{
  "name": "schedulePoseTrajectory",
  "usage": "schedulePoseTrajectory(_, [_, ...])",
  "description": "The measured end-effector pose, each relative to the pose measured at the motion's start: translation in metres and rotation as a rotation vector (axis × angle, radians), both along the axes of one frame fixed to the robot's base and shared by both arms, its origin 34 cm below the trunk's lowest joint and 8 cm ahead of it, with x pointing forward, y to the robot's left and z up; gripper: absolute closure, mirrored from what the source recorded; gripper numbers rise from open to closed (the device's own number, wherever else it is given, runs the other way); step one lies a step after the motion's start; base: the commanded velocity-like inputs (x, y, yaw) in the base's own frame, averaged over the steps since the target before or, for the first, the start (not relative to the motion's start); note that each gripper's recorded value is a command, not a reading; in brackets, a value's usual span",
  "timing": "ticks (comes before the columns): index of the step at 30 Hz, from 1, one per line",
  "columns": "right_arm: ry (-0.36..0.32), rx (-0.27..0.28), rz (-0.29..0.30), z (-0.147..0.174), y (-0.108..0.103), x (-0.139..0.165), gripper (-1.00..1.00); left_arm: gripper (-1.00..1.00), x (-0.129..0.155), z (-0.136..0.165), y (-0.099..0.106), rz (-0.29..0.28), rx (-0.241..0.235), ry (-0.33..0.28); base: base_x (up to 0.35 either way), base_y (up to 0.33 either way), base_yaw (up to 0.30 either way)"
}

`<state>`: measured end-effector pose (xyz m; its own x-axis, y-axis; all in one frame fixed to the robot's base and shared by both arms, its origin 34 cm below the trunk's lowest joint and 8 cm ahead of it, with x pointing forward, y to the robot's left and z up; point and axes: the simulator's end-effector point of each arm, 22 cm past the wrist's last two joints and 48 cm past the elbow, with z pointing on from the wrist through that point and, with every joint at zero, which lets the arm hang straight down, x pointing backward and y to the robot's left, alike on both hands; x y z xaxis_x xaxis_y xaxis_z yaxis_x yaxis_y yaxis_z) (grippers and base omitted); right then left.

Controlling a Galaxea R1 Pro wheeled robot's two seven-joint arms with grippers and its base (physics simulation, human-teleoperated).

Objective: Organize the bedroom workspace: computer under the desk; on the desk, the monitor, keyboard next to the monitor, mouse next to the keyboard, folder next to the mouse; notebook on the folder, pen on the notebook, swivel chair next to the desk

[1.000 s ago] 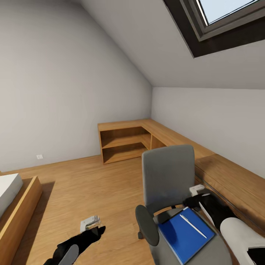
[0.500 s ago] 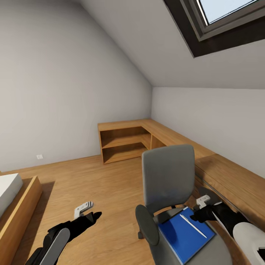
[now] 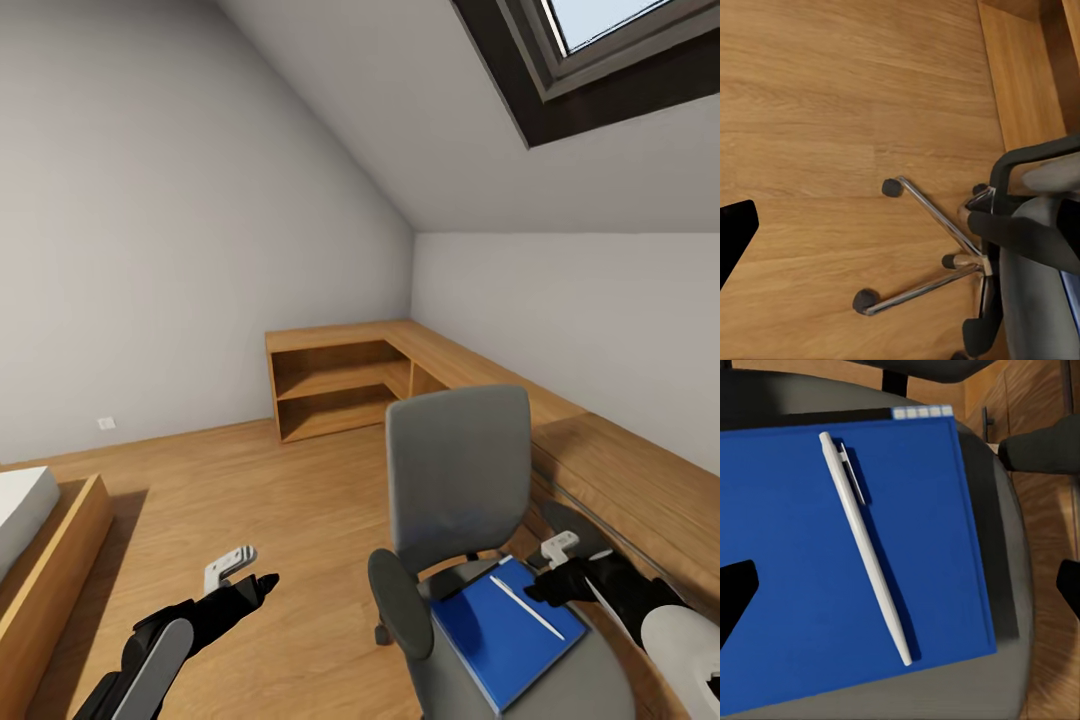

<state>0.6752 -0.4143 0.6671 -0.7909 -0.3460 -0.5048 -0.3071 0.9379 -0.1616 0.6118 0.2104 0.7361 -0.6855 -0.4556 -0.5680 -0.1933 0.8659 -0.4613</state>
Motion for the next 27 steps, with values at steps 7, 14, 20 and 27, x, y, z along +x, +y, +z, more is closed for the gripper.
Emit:
schedulePoseTrajectory(7, [-0.020, 0.000, 0.012, -0.010, 0.002, 0.003, -1.00, -1.00, -0.001, -0.012, 0.000, 0.001, 0.000, -0.001, 0.000, 0.000, 0.000])
schedulePoseTrajectory(14, [-0.027, 0.002, 0.014, -0.022, 0.001, 0.003, -1.00, -1.00, -0.002, -0.025, 0.000, 0.001, 0.000, -0.001, 0.000, 0.000, 0.000])
schedulePoseTrajectory(20, [-0.029, 0.002, 0.016, -0.032, 0.001, 0.002, -1.00, -1.00, -0.003, -0.036, 0.000, 0.001, 0.000, -0.001, 0.000, 0.000, 0.000])
schedulePoseTrajectory(27, [-0.047, 0.006, 0.021, -0.043, -0.005, 0.002, -1.00, -1.00, -0.004, -0.049, 0.000, 0.001, 0.000, -0.001, 0.000, 0.000, 0.000])
